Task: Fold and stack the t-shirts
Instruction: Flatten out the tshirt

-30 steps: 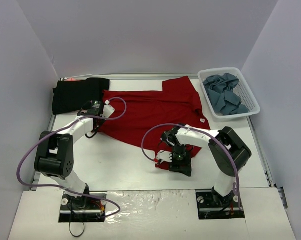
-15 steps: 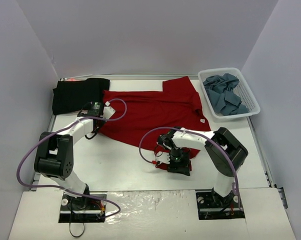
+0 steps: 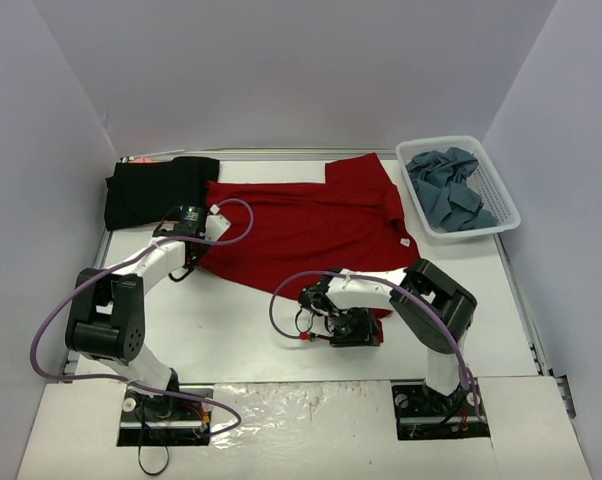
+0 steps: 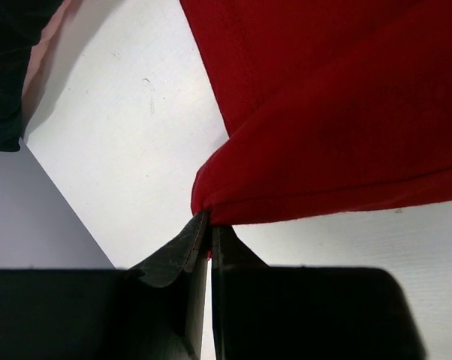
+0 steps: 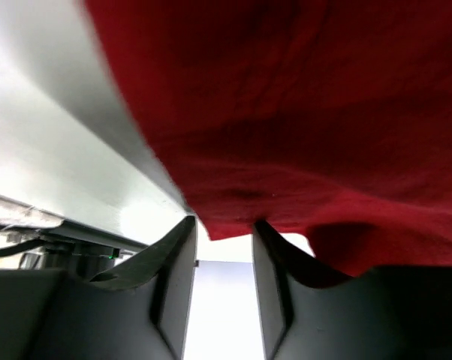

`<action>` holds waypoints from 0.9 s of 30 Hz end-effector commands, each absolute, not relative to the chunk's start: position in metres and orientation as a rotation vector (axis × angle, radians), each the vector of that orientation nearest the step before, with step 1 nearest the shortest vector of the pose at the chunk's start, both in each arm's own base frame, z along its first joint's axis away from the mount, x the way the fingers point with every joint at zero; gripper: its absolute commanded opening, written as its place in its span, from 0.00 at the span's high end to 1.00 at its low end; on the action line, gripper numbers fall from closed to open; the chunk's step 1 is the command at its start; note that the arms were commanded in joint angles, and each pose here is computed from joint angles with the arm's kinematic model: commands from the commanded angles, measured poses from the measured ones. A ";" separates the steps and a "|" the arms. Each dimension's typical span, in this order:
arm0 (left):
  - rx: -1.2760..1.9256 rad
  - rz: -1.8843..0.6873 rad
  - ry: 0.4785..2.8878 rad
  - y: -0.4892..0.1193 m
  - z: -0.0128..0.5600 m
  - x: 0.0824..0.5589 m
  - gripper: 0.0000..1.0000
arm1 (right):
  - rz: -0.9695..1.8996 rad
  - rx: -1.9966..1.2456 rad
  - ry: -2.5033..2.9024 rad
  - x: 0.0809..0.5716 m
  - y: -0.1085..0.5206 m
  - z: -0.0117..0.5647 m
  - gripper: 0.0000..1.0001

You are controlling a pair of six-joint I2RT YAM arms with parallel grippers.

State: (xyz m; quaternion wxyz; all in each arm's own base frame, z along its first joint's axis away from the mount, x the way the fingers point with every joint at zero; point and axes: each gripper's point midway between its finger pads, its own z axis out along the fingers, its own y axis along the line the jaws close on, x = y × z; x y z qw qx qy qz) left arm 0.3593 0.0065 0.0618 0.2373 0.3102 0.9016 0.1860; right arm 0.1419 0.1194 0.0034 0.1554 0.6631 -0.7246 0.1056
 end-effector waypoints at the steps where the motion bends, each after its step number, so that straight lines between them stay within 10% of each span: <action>1: 0.821 0.505 2.443 0.009 0.074 0.358 0.98 | 0.205 1.961 -2.183 0.147 0.151 -0.034 0.70; 9: 0.819 0.484 2.431 0.007 0.079 0.356 0.98 | 0.180 1.980 -2.171 0.146 0.151 -0.028 1.00; 27: 0.963 0.346 2.373 -0.025 0.104 0.328 0.98 | -0.124 1.766 -2.575 0.190 0.074 0.105 1.00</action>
